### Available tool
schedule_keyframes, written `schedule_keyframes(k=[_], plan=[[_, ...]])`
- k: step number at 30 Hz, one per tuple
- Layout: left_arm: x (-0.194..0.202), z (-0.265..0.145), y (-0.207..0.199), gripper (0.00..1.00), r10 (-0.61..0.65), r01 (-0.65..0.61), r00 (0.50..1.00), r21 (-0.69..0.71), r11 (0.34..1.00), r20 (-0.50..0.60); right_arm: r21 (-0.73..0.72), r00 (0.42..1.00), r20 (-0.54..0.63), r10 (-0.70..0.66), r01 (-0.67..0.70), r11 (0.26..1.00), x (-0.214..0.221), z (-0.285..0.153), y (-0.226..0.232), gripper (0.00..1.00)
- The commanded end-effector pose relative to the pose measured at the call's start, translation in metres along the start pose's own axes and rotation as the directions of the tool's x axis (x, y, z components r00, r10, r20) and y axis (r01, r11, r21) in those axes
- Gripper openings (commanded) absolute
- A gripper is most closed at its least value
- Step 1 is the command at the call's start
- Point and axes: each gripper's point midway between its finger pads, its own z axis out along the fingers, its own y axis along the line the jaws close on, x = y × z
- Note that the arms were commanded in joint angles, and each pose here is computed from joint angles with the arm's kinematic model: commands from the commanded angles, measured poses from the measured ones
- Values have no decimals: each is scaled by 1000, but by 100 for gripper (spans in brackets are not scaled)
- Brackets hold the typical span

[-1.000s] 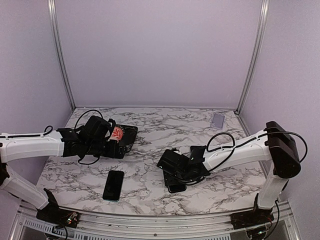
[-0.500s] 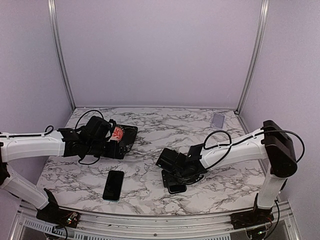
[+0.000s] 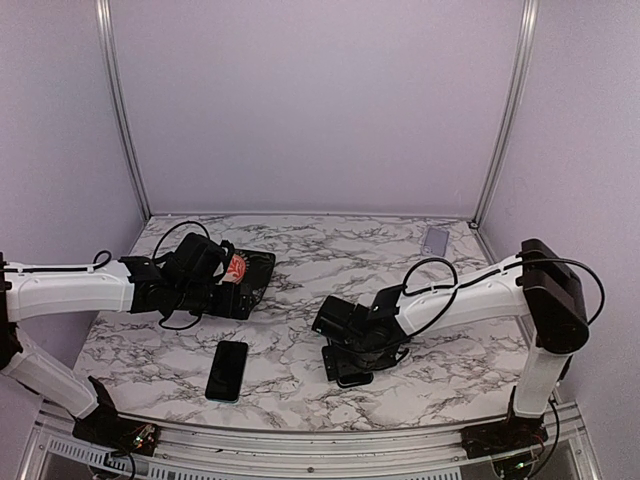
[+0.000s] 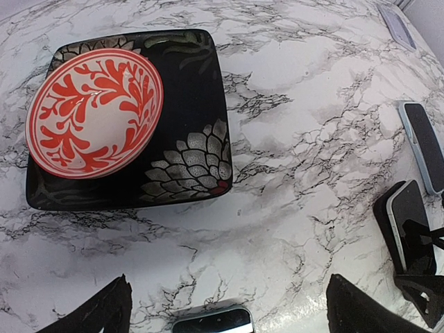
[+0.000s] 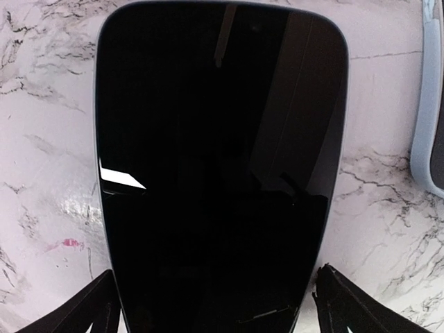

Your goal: Put the phone into the phone case

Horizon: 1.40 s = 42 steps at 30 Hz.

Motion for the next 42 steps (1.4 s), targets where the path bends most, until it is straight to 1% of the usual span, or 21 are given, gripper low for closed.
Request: schedule_keyframes(k=[1, 5, 8, 12, 13, 17, 19, 22, 28, 30, 31, 33, 36, 39, 42], plan=[[-4, -2, 2, 99, 7, -7, 1000, -10, 1000, 3, -27, 998, -53, -30, 29, 999, 2, 11, 11, 92], [-3, -1, 3, 99, 9, -9, 1000, -13, 1000, 0, -6, 995, -77, -56, 56, 998, 4, 18, 14, 80], [-1, 0, 4, 99, 8, -8, 1000, -15, 1000, -3, -7, 994, -88, -59, 59, 998, 7, 20, 14, 65], [-1, -1, 5, 99, 10, -10, 1000, -18, 1000, 0, -21, 996, -75, -52, 50, 999, 5, 16, 14, 45], [-1, -1, 5, 99, 11, -11, 1000, -19, 1000, 0, -26, 996, -68, -54, 53, 998, 4, 14, 16, 37], [-3, 0, 3, 99, 13, -13, 1000, -17, 1000, 2, -56, 998, -28, -63, 61, 997, -7, 5, 24, 20], [-4, 0, 2, 99, 16, -16, 1000, -15, 1000, 3, -69, 998, 17, -62, 63, 996, -16, -3, 27, 9], [-7, -1, 2, 99, 19, -18, 1000, -17, 1000, 11, -99, 995, 85, -50, 58, 993, -27, -17, 33, 0], [-21, -7, -5, 99, 35, -35, 998, 8, 999, 48, -147, 982, 187, -8, 36, 989, -47, -41, 36, 0], [-30, -14, -18, 99, 30, -36, 996, 76, 996, 80, -162, 968, 250, 0, 42, 986, -58, -58, 38, 0], [-35, -19, -27, 99, 24, -37, 995, 131, 991, 97, -171, 956, 292, 4, 48, 984, -66, -69, 40, 0], [-50, -35, -53, 99, -6, -39, 988, 281, 959, 156, -188, 918, 395, 1, 79, 979, -84, -94, 46, 0], [-77, -70, -87, 99, -95, -48, 961, 492, 869, 261, -226, 838, 545, 20, 124, 966, -108, -139, 58, 0], [-98, -101, -94, 99, -234, -17, 911, 597, 802, 341, -253, 743, 668, 41, 175, 952, -127, -184, 66, 0], [-112, -122, -102, 99, -270, -54, 881, 650, 758, 389, -293, 669, 739, 78, 215, 932, -141, -217, 74, 0]])
